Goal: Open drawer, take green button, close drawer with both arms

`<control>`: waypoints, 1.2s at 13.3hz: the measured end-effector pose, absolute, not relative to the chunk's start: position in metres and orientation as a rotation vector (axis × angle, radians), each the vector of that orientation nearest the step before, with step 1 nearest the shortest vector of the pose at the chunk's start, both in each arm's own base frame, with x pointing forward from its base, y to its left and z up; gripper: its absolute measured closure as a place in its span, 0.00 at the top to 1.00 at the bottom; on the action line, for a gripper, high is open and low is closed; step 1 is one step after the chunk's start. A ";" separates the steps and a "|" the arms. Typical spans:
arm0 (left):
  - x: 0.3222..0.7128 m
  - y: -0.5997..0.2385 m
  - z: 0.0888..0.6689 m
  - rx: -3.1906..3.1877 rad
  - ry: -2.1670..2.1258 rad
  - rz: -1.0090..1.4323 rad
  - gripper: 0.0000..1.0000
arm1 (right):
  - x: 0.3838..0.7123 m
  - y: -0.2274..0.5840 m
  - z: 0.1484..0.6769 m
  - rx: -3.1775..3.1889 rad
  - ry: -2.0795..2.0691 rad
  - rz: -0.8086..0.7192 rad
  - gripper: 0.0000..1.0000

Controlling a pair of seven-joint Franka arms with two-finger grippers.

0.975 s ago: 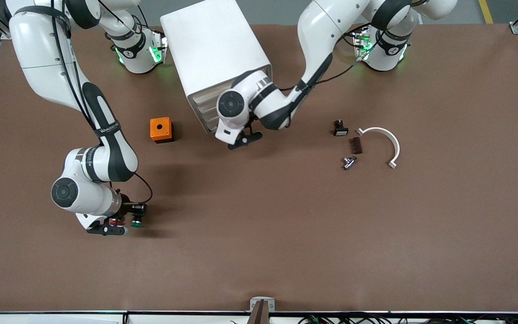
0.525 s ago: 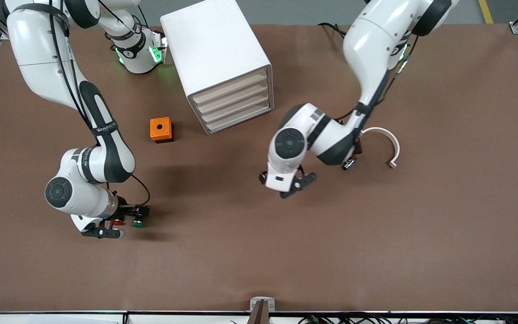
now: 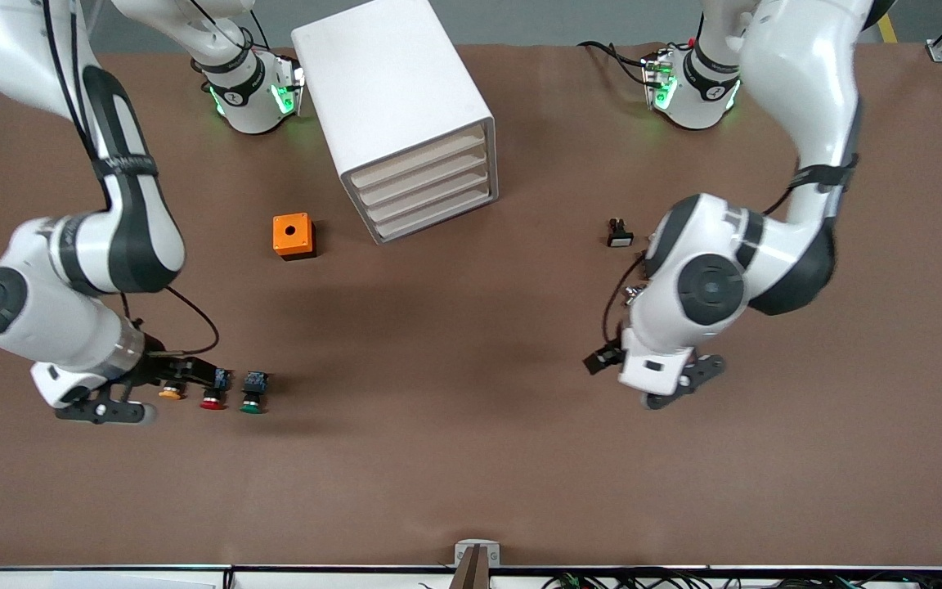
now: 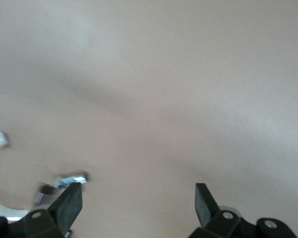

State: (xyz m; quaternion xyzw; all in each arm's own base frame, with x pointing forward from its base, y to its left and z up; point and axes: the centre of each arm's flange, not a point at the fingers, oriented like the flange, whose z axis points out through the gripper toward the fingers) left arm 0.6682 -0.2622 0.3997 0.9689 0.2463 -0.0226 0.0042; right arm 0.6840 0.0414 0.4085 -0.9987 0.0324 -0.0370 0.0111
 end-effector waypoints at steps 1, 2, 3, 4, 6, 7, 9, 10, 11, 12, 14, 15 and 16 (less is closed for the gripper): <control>0.671 -0.245 0.416 3.029 0.785 -0.055 1.00 | 0.678 0.032 0.429 -3.120 0.118 -0.118 1.00; 0.672 -0.230 0.431 3.021 0.807 -0.044 1.00 | 0.672 0.021 0.450 -3.124 0.138 -0.127 1.00; 0.673 -0.217 0.446 3.016 0.831 -0.020 1.00 | 0.665 0.013 0.471 -3.124 0.153 -0.147 1.00; 0.674 -0.202 0.463 3.019 0.846 0.021 1.00 | 0.658 0.009 0.494 -3.126 0.158 -0.174 1.00; 0.671 -0.170 0.496 3.063 0.791 0.088 1.00 | 0.637 0.006 0.542 -3.153 0.144 -0.220 1.00; 0.667 -0.154 0.513 3.089 0.746 0.091 1.00 | 0.624 0.006 0.562 -3.159 0.143 -0.218 1.00; 0.653 -0.127 0.544 3.134 0.655 0.062 1.00 | 0.599 0.003 0.596 -3.167 0.153 -0.192 1.00; 0.644 -0.118 0.557 3.159 0.592 0.035 1.00 | 0.588 0.001 0.611 -3.167 0.158 -0.191 1.00; 0.637 -0.109 0.569 3.180 0.527 0.018 1.00 | 0.579 0.001 0.624 -3.165 0.160 -0.203 1.00; 0.630 -0.098 0.580 3.195 0.465 0.006 1.00 | 0.571 0.000 0.633 -3.164 0.161 -0.204 1.00; 0.619 -0.071 0.600 3.212 0.382 -0.012 1.00 | 0.556 -0.005 0.641 -3.169 0.176 -0.135 1.00; 0.614 -0.062 0.607 3.218 0.350 -0.011 1.00 | 0.552 -0.008 0.642 -3.170 0.187 -0.106 1.00; 0.608 -0.058 0.612 3.225 0.311 -0.015 1.00 | 0.549 -0.011 0.643 -3.171 0.193 -0.079 1.00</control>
